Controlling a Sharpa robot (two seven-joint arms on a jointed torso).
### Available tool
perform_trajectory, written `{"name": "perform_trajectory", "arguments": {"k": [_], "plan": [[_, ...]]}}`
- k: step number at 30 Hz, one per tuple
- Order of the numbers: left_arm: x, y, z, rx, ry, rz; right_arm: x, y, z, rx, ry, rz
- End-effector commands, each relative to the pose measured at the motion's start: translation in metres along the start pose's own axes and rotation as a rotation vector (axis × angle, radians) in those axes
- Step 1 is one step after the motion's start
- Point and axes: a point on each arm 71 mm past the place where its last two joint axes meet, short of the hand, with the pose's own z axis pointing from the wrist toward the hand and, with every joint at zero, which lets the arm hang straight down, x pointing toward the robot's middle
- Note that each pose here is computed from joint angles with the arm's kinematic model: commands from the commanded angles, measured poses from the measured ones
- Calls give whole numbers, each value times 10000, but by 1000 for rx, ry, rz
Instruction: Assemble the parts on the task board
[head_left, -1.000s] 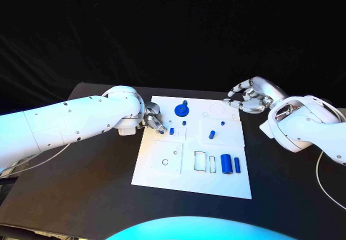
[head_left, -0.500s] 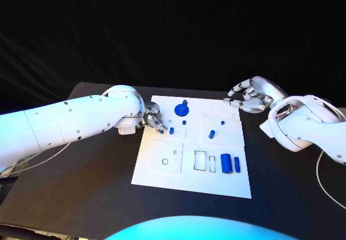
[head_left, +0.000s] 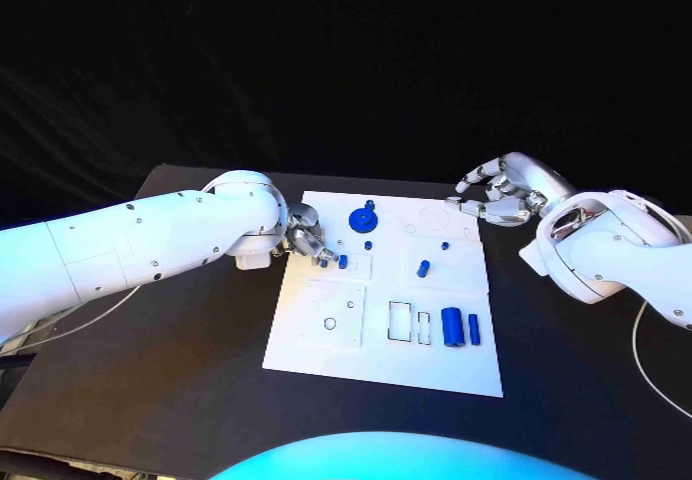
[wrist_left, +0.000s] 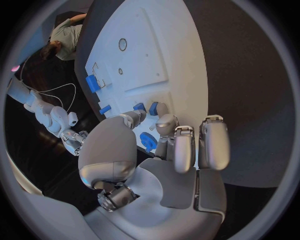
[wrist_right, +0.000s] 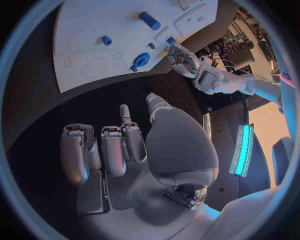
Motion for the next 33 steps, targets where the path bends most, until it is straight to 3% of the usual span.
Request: {"name": "perform_trajectory", "arguments": {"k": [1,9,13,18,23,26,33], "plan": [[-13,0,-9,7,-21,-19,7,7,-2,-10,6,-6],[-123,-1,-81,47,-89,-130,8,3,0,-10,5,-5],[-205,-32,-123,115,-159,-221,6,-4,-1,-9,3,-5],[-320,-148,-169,270,-300,-270,2,-8,-3,-9,1,-4],[-337,-345,-190,437,-440,-163,5,-8,5,-13,-1,0],[-292,-419,-171,486,-484,-72,8,-12,8,-15,-1,2],[-153,-497,-68,513,-556,122,26,-12,6,-17,3,6]]}}
